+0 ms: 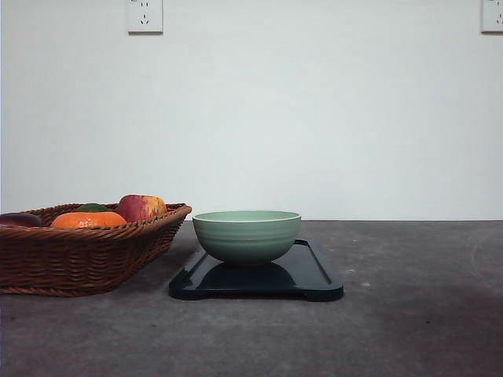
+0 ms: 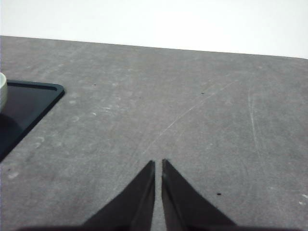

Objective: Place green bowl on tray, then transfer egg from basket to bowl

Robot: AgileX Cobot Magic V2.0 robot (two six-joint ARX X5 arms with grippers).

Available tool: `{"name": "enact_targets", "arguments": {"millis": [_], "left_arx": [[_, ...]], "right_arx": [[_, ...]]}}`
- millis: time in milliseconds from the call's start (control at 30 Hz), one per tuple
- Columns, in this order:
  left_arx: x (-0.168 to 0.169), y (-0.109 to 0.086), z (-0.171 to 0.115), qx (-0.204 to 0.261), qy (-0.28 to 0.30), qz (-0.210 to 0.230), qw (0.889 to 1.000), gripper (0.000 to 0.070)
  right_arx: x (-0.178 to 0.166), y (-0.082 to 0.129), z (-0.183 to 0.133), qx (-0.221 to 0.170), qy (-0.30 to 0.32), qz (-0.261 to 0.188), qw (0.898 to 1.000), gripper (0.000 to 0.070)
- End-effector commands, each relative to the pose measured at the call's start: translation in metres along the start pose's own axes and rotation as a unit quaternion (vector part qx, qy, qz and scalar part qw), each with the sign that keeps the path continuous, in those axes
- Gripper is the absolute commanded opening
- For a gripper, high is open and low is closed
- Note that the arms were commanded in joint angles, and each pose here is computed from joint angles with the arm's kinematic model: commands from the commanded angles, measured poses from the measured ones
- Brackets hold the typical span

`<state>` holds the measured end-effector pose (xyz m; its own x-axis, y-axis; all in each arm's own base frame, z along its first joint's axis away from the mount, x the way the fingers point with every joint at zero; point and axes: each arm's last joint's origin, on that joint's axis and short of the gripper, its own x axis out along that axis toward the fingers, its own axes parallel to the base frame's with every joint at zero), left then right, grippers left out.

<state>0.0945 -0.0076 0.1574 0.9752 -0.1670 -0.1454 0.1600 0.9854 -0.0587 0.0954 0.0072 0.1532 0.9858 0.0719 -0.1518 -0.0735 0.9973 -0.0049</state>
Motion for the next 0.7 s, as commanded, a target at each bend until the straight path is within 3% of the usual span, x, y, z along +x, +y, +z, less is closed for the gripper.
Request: {"name": "enact_targets", "arguments": {"millis": [0, 667], "left_arx": [[0.0017, 0.0006, -0.0067, 0.003, 0.012, 0.001, 1.000, 0.0000], [0.0017, 0.0006, -0.0067, 0.003, 0.012, 0.001, 1.000, 0.0000]], "right_arx": [[0.0006, -0.0002, -0.0007, -0.004, -0.002, -0.002, 1.000, 0.0019], [0.0006, -0.0002, -0.0007, -0.004, -0.002, -0.002, 1.000, 0.0018]]}}
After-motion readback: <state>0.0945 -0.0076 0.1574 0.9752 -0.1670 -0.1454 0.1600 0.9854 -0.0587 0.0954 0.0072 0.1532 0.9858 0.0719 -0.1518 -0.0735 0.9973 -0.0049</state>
